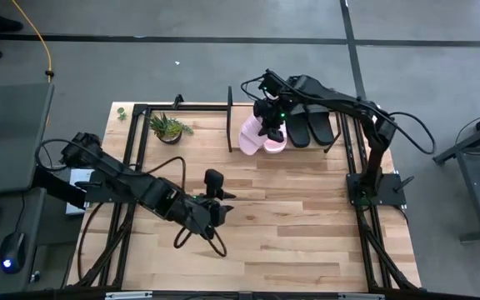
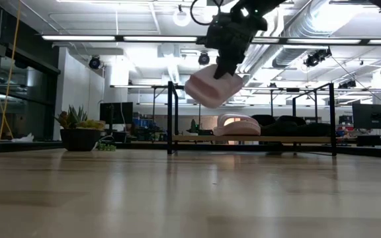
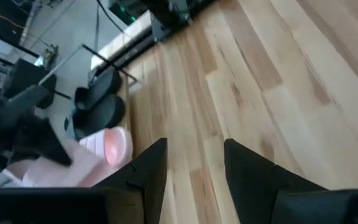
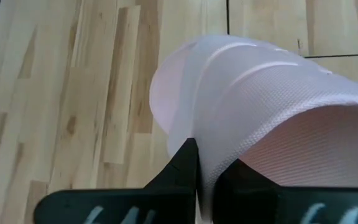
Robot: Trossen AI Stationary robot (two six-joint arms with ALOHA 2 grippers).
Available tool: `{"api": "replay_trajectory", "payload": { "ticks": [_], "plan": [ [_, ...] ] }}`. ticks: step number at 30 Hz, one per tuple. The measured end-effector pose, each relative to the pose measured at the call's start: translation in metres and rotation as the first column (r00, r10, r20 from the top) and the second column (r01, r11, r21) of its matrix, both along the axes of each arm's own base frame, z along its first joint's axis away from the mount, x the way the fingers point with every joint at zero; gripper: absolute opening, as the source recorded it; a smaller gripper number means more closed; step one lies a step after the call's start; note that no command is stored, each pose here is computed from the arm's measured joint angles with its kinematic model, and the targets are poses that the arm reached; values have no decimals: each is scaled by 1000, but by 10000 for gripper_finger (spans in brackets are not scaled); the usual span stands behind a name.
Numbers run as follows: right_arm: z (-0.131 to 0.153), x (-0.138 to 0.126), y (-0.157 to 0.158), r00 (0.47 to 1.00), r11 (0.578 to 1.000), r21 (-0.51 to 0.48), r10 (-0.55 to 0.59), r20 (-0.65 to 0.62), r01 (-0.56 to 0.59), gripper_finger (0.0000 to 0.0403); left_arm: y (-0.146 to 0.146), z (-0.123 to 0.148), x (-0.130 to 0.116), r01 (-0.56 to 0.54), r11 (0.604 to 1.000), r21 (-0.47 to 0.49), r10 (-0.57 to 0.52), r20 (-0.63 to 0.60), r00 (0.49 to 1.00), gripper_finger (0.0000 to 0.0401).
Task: Pick and place slides into the shelf
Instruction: Put the pink slide on the shelf
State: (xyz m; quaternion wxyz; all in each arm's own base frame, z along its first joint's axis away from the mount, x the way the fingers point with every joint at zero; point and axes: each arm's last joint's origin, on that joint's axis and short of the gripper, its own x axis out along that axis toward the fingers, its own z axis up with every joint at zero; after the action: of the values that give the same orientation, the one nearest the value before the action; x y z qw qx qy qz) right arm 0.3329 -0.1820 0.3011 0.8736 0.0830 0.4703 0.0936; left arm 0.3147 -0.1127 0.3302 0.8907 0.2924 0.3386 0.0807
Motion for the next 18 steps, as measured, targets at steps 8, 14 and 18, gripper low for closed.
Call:
{"api": "replay_trajectory", "payload": {
  "ticks": [8,14,18],
  "plan": [
    [-8,9,-11,998,998,-29,55,-4,-55,2,7,25,-18,42,996,-77,-37,67,997,143],
    [-18,10,-24,997,995,-54,81,-3,-81,2,10,37,-28,78,989,-124,-66,97,993,143],
    [-22,8,-30,993,990,-80,118,-1,-118,2,12,42,-33,80,988,-129,-67,108,992,143]
  ]
}}
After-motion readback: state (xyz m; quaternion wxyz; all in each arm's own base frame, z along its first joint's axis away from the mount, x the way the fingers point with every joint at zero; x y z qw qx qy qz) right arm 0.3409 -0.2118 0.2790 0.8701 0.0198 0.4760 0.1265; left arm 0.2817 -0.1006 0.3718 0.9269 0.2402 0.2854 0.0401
